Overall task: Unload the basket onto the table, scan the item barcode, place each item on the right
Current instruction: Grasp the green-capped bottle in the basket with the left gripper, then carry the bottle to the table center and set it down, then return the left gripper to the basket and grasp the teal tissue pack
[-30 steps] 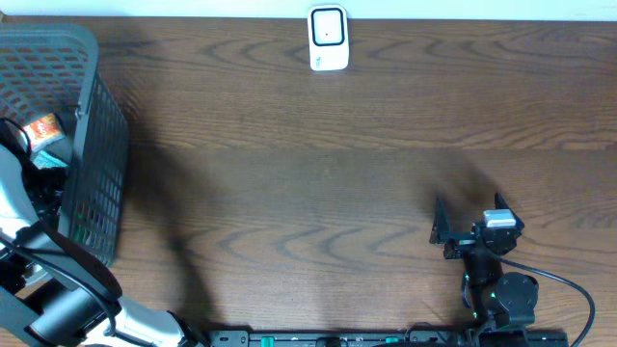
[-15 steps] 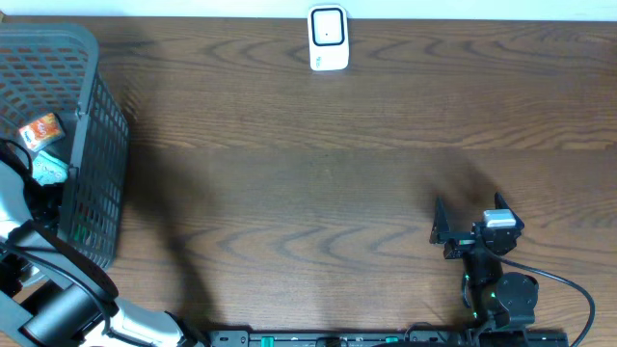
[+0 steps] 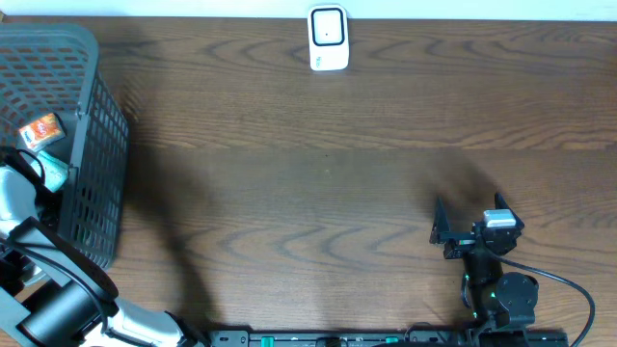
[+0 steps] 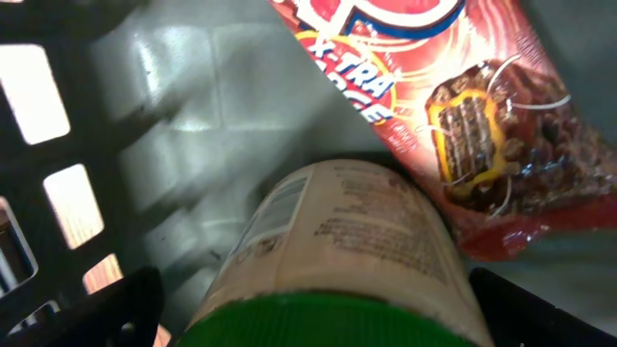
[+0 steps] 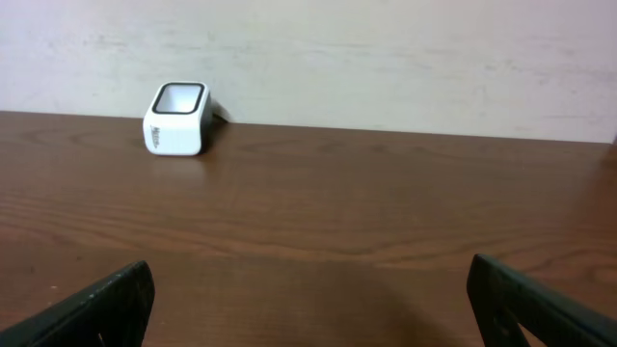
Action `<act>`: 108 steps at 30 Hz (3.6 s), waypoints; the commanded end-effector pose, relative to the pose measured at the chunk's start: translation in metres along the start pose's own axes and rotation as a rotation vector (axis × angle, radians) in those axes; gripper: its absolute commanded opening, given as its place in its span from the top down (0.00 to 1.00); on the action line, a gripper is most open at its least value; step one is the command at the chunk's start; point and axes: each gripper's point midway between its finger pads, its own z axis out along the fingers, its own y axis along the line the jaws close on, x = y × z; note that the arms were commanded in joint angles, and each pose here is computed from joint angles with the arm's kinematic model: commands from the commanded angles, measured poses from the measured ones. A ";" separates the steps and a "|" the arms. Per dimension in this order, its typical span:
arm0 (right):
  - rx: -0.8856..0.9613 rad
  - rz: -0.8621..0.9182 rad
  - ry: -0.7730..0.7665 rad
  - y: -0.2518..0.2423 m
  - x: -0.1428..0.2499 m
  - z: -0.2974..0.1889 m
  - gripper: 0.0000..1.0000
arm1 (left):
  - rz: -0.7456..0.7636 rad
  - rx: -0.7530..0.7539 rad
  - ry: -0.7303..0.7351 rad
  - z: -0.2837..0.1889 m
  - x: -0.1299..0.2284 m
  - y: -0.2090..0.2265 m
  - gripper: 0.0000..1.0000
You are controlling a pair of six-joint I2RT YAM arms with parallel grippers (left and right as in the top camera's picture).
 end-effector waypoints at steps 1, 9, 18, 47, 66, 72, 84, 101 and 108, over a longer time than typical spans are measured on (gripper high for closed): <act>0.012 -0.003 0.004 -0.003 0.001 0.000 0.01 | 0.005 0.006 0.020 0.007 0.004 0.000 0.01; 0.012 -0.003 0.004 -0.003 0.001 0.000 0.01 | 0.004 0.017 0.012 0.017 0.005 -0.002 0.12; 0.012 -0.003 0.004 -0.003 0.001 0.000 0.01 | 0.010 0.025 -0.006 0.010 -0.001 -0.005 0.30; 0.012 -0.003 0.004 -0.003 0.001 0.000 0.01 | 0.516 0.830 -0.130 -0.330 0.126 -0.129 0.30; 0.012 -0.003 0.004 -0.003 0.001 0.000 0.01 | 0.435 0.244 -0.024 -0.113 0.364 -0.168 0.28; 0.012 -0.003 0.004 -0.003 0.001 0.000 0.01 | 0.275 0.124 0.214 -0.055 0.420 -0.176 0.28; 0.012 -0.003 0.004 -0.003 0.001 0.000 0.01 | 0.106 -0.026 0.336 -0.011 0.447 -0.171 0.02; 0.012 -0.003 0.004 -0.003 0.001 0.000 0.01 | 0.460 0.375 -0.038 -0.164 0.387 -0.144 0.02; 0.012 -0.003 0.004 -0.003 0.001 0.000 0.01 | 0.751 0.903 -0.446 -0.331 0.311 -0.149 0.02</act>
